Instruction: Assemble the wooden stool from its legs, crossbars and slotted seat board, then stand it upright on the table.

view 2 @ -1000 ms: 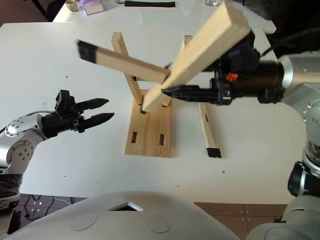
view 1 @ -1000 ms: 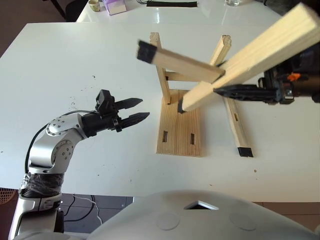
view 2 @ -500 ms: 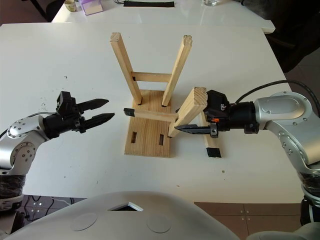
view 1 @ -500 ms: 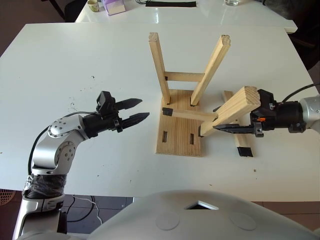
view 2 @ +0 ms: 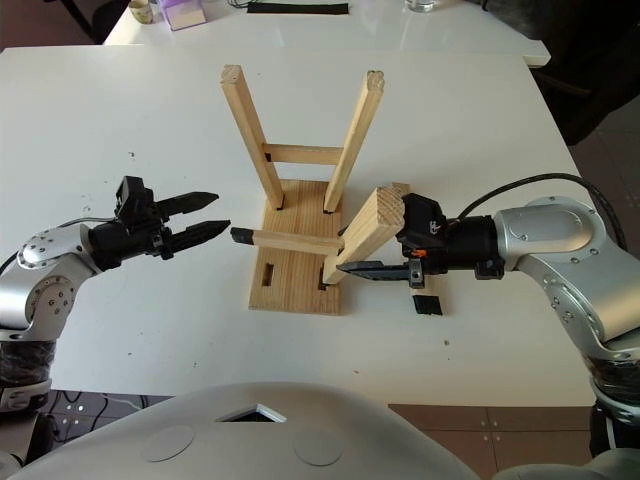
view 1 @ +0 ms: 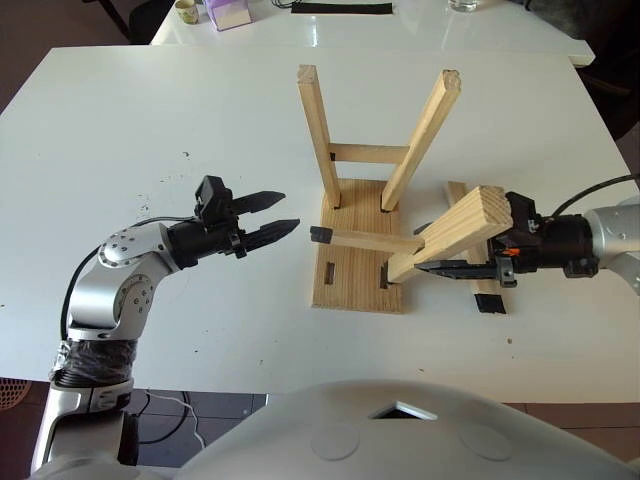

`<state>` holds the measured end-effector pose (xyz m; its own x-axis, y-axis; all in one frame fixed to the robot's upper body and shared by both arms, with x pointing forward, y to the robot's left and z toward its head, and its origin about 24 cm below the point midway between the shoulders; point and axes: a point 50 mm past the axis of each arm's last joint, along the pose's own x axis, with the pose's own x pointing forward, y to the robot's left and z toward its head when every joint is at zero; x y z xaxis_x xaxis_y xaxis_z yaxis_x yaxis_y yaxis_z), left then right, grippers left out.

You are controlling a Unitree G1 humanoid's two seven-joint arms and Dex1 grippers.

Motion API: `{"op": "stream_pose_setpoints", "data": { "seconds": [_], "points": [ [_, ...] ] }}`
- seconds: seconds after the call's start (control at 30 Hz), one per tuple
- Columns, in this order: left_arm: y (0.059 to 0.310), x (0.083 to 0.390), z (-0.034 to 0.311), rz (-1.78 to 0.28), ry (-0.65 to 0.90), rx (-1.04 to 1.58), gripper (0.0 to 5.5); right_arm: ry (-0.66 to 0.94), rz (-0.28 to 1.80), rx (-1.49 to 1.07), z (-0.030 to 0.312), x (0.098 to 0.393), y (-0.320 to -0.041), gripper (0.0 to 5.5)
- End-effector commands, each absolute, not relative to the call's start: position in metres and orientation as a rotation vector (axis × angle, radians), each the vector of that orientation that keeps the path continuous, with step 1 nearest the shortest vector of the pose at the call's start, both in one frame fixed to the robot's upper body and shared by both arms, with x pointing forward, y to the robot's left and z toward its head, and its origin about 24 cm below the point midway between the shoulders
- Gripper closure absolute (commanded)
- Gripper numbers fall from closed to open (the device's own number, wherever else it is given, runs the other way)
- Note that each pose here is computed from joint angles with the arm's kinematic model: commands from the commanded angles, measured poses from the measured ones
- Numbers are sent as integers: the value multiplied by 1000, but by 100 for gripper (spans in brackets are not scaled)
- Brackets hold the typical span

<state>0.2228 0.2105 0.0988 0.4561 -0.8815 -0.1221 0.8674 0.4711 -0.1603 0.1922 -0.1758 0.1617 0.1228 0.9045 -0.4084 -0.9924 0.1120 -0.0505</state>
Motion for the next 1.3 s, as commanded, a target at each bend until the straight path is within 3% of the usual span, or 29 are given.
{"op": "stream_pose_setpoints", "data": {
  "seconds": [0.03, 0.67, 1.07, 1.3],
  "points": [
    [210, 228, 101, -1092, 205, -60, 237, 314, 1415, -339, 154, 191, -174, 348],
    [212, 225, 99, -1046, 198, -81, 237, 378, 1447, -343, 151, 178, -182, 348],
    [209, 230, 96, -1052, 212, -67, 237, 465, 1427, -369, 117, 199, -179, 348],
    [207, 228, 91, -1044, 219, -73, 237, 447, 1410, -331, 124, 210, -181, 348]
  ]
}}
